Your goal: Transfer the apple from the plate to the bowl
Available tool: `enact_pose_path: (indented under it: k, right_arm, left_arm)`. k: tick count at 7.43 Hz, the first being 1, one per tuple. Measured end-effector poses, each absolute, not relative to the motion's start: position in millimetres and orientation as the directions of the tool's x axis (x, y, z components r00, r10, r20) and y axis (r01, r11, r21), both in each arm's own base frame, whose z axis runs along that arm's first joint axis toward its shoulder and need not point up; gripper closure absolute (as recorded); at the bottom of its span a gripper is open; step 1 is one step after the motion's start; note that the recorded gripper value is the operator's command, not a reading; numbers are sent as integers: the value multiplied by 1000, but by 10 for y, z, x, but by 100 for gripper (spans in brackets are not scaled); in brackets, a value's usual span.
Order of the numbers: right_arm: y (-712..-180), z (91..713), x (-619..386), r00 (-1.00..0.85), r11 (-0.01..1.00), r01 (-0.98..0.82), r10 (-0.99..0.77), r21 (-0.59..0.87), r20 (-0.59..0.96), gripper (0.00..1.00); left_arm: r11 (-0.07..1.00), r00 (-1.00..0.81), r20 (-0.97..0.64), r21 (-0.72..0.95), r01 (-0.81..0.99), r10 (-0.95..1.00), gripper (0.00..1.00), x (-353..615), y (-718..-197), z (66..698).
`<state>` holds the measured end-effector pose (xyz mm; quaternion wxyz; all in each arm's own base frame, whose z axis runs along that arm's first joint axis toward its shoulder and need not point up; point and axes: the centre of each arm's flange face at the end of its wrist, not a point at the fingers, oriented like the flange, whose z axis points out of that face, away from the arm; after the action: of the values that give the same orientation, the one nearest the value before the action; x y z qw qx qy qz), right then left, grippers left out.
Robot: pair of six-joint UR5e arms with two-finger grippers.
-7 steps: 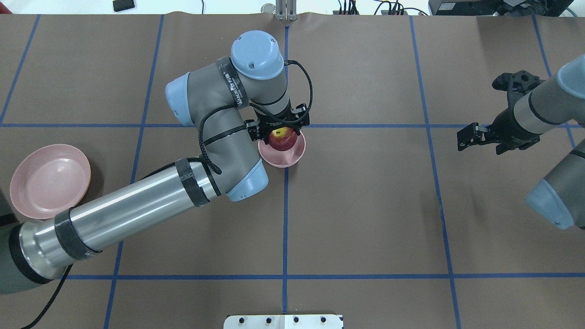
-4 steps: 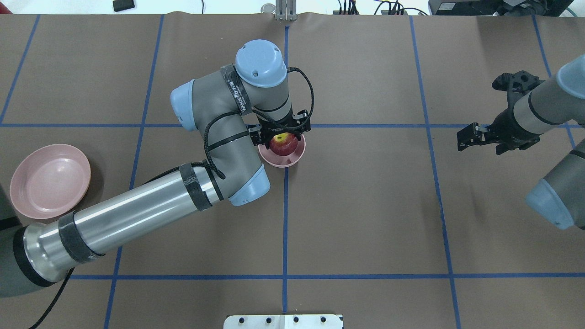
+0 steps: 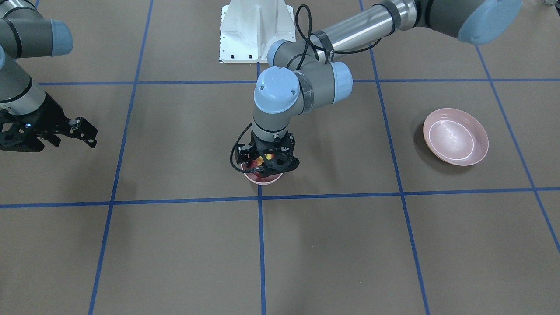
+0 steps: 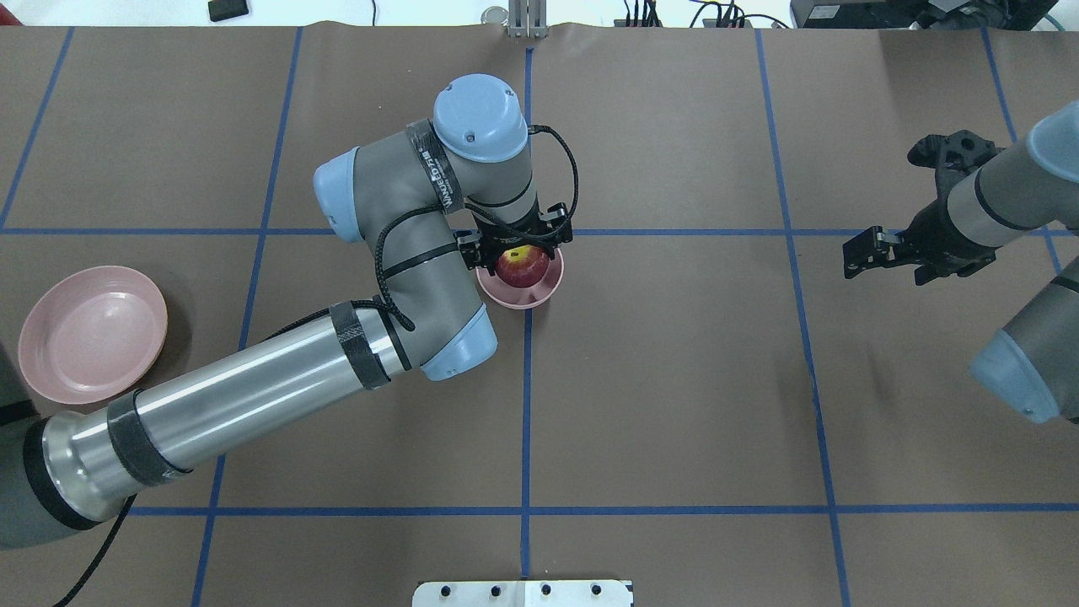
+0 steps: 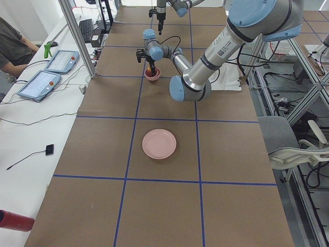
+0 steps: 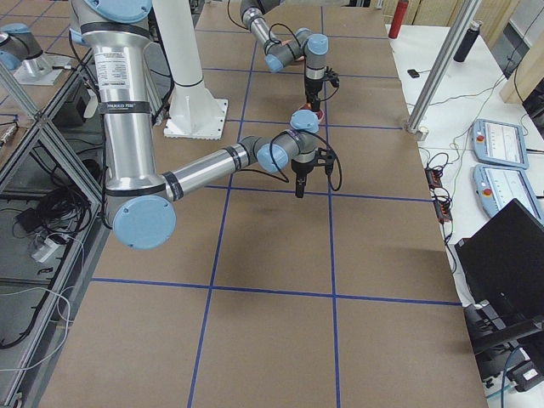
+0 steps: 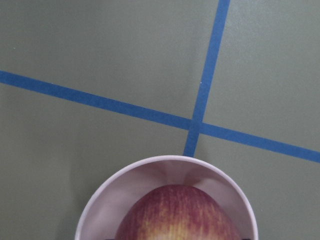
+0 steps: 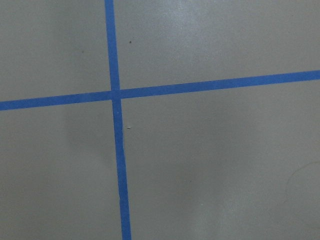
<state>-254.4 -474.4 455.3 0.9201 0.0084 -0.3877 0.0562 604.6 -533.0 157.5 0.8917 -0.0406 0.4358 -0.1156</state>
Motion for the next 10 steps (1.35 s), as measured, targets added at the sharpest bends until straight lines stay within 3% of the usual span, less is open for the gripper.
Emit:
enact_pose_path:
  k: [3,5,7,10]
  right_arm:
    - [-4753,4535,-2518,690,993,-114,98,-26,717,0]
    - [-4820,4522,-2348,680,991,-129,104,-22,726,0]
    - [-4902,4603,-1951,663,993,-119,83,-5,744,0]
    - [-4981,4790,-1363,664,993,-111,39,46,747,0]
  left_arm:
    - [971,579,-780,-167,172,-237,3,5979,-5309,1472]
    - [972,524,-823,-135,194,-220,3,5433,-5212,1388]
    - [970,513,-837,-78,229,-189,3,4540,-5171,1878]
    - [982,668,-743,155,112,41,3,3110,-5161,3041]
